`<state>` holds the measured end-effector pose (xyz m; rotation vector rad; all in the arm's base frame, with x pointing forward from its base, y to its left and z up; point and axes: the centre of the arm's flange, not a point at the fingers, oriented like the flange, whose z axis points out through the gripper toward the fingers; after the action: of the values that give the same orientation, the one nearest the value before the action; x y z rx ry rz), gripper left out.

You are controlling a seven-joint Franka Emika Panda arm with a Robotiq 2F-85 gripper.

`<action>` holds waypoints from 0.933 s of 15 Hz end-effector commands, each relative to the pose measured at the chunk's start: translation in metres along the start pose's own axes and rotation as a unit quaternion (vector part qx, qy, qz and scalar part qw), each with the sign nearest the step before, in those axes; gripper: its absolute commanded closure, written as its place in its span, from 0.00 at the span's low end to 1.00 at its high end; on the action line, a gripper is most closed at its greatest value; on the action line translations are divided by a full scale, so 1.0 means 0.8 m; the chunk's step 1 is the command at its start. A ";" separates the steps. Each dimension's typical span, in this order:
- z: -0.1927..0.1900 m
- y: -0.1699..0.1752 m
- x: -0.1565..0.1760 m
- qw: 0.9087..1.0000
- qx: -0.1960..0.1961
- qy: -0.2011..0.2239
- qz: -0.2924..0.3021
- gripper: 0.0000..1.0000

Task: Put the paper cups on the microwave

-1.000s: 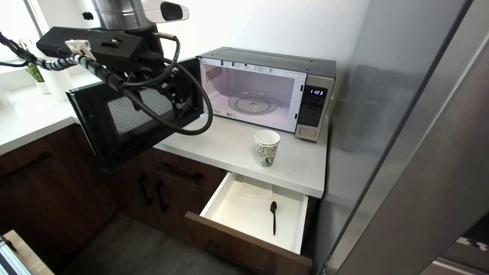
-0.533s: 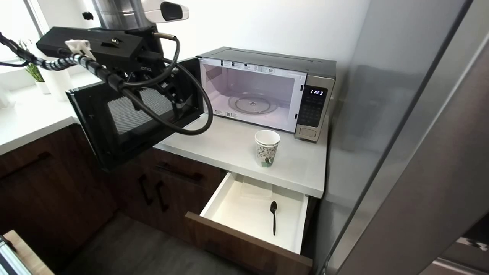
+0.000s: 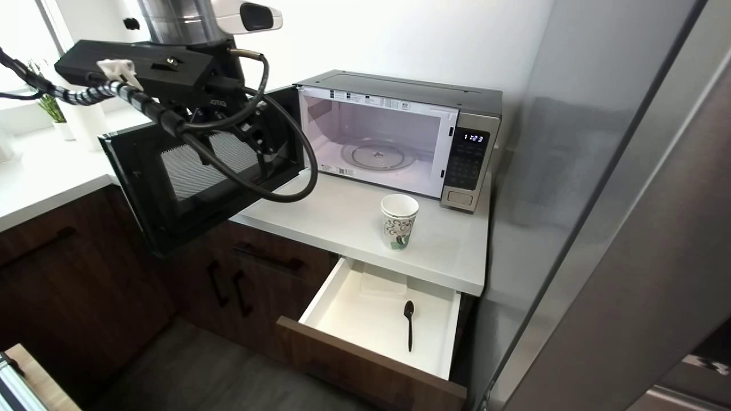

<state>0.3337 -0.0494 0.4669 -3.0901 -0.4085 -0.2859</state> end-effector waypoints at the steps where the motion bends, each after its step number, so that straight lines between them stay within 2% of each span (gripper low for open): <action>1: 0.019 0.009 0.038 0.997 -0.012 0.016 0.072 0.00; 4: 0.036 0.037 0.091 0.987 -0.012 0.036 0.157 0.00; 7: 0.069 0.059 0.141 0.970 -0.025 0.056 0.233 0.00; 10: 0.113 0.081 0.188 0.948 -0.040 0.065 0.308 0.00; 14: 0.164 0.113 0.237 0.910 -0.054 0.064 0.406 0.00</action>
<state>0.5087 -0.0764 0.3926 -3.0129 0.6766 -0.4964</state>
